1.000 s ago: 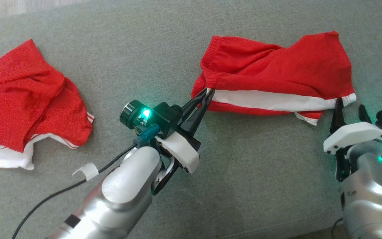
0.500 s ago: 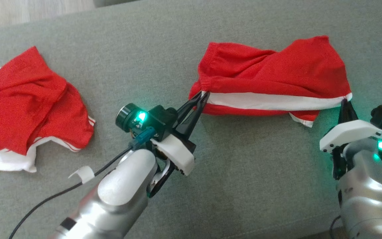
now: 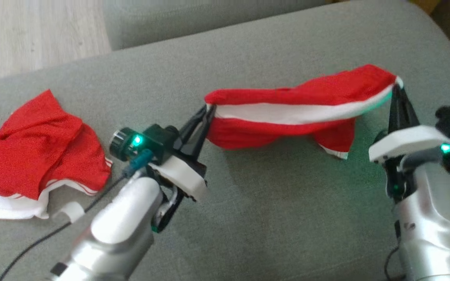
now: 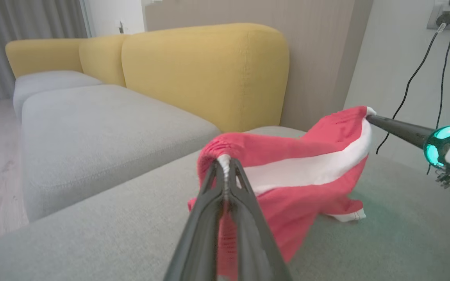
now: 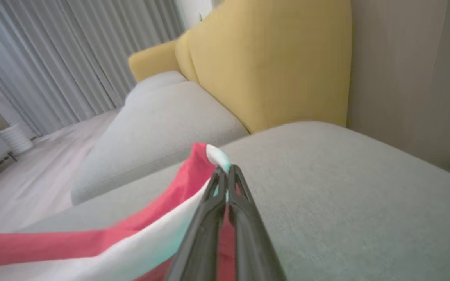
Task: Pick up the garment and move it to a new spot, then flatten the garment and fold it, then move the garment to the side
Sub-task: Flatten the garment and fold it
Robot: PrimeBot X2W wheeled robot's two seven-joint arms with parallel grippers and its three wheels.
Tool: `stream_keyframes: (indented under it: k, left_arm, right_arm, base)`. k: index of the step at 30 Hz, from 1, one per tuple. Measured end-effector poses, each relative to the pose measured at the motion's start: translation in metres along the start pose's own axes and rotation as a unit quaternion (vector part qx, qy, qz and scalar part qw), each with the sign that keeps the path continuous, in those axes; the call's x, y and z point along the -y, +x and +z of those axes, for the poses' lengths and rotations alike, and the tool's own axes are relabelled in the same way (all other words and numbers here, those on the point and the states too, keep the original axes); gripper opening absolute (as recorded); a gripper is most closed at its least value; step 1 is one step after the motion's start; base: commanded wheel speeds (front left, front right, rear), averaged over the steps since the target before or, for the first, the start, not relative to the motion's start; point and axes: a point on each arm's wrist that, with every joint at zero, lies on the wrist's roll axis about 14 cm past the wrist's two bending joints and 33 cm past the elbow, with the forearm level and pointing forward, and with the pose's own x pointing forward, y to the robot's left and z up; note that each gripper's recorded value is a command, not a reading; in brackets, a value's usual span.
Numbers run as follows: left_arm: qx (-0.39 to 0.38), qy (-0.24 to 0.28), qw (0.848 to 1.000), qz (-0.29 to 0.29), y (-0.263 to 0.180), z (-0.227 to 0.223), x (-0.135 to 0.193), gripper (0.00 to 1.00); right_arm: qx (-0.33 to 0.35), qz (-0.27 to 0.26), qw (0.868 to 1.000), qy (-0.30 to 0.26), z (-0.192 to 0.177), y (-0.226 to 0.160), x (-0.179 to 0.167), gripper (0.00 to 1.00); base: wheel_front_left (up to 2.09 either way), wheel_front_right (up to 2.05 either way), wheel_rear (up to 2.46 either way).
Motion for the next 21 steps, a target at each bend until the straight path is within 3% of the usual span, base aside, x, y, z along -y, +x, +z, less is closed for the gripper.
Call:
stream_keyframes:
  k: [7,8,14,21]
  left_arm:
    - [0.057,0.055,0.997,0.025,0.002,0.066,-0.027,0.00]
    - [0.080,0.072,0.994,0.035,0.003,0.093,-0.036,0.00]
    - [0.134,0.108,0.984,0.053,-0.003,0.159,-0.050,0.00]
    - [0.163,0.107,0.979,0.065,-0.018,0.190,-0.051,0.00]
  right_arm:
    - [0.104,0.063,0.992,0.008,0.098,-0.006,-0.037,0.00]
    - [0.128,0.077,0.989,0.005,0.122,-0.011,-0.043,0.00]
    - [0.201,0.115,0.973,0.017,0.193,-0.022,-0.064,0.00]
    - [0.219,0.139,0.966,0.006,0.214,-0.032,-0.080,0.00]
  base:
    - [0.00,0.00,0.00]
    - [0.00,0.00,0.00]
    - [0.00,0.00,0.00]
    - [0.00,0.00,0.00]
